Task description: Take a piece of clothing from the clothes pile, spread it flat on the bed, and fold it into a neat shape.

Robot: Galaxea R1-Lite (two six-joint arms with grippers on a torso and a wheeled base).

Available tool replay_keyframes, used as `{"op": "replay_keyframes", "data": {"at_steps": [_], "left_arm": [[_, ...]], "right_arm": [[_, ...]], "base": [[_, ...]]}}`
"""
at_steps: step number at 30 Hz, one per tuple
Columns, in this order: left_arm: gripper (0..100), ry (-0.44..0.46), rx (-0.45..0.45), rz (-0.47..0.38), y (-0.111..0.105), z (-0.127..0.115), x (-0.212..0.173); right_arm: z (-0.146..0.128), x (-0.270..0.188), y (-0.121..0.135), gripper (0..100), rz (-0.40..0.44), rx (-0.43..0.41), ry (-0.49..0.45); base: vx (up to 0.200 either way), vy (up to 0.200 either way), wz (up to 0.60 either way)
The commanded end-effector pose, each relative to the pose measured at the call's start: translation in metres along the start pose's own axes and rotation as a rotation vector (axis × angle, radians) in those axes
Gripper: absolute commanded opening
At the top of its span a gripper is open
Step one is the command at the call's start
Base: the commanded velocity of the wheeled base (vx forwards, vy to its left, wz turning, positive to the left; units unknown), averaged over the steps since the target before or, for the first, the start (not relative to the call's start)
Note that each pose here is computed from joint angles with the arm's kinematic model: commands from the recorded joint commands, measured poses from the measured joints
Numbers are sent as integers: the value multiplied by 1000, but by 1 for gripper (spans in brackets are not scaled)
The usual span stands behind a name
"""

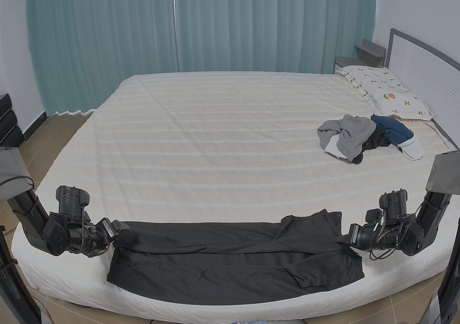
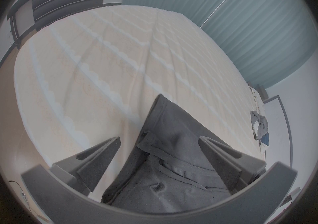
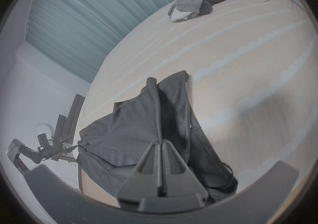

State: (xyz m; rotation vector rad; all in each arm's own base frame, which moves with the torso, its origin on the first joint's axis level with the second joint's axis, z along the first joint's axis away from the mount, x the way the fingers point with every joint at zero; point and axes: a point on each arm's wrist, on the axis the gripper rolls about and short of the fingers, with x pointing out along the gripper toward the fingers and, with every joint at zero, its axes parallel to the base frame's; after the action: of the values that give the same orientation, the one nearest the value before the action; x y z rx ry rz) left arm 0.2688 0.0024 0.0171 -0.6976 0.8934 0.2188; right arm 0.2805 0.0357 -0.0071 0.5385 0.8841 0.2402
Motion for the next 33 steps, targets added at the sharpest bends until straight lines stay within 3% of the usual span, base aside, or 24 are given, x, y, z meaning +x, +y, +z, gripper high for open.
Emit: {"op": "replay_keyframes", "data": {"at_steps": [1, 2, 3, 8, 18, 19, 25, 33], "left_arm": [[100, 31, -7, 17, 2, -4, 12], [100, 36, -13, 21, 2, -5, 14], [0, 38, -14, 21, 2, -5, 14], [0, 37, -20, 20, 1, -2, 21], [0, 14, -47, 19, -2, 0, 17], [0, 7, -51, 13, -2, 1, 15], [0, -13, -78, -8, -7, 3, 8], [0, -52, -129, -46, -14, 10, 0]], "right_arm": [[-1, 0, 0, 0, -1, 1, 4], [-2, -1, 0, 0, -1, 1, 4], [-2, -1, 0, 0, -1, 1, 4], [-1, -1, 1, 0, -2, 2, 2], [1, 1, 1, 0, 5, 83, -12], [0, 2, 1, 100, 3, 88, -12], [11, -8, 6, 100, 20, 138, -72], [17, -30, 40, 100, -29, 263, -186]], "base": [[0, 0, 0], [0, 0, 0], [0, 0, 0], [0, 0, 0], [0, 0, 0], [0, 0, 0], [0, 0, 0], [0, 0, 0]]}}
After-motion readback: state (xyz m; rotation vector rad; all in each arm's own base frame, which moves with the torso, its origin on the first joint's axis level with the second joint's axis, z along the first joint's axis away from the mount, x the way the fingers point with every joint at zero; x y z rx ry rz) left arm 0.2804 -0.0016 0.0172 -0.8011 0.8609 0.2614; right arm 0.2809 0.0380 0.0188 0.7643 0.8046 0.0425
